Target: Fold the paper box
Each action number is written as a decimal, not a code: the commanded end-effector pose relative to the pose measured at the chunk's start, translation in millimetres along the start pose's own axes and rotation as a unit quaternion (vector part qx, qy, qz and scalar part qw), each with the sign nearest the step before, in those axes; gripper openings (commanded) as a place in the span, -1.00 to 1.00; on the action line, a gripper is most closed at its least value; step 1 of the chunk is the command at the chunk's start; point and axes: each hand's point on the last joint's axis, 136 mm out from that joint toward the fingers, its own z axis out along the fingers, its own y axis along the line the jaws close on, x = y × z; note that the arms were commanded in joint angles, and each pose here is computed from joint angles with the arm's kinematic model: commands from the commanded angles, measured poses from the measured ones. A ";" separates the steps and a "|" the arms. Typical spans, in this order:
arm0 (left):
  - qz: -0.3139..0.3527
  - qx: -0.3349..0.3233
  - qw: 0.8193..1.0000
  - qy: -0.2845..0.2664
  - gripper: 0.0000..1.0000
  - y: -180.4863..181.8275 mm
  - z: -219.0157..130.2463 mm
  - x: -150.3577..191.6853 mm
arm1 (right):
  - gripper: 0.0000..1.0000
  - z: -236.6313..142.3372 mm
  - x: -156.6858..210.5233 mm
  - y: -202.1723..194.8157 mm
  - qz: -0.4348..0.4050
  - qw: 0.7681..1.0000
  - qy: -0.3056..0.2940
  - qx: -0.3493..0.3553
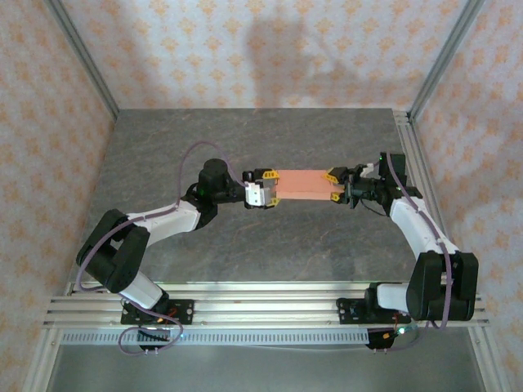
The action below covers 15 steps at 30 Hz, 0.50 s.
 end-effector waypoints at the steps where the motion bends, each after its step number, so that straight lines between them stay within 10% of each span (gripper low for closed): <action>1: 0.022 -0.006 0.999 -0.030 0.17 10.1 2.0 -24.3 | -0.54 -3.5 10.6 3.4 0.005 1.000 0.013 -0.011; 15: 0.018 0.012 1.000 -0.023 0.16 4.1 7.8 -24.8 | -0.52 -2.5 11.7 -1.4 0.013 1.000 0.013 -0.019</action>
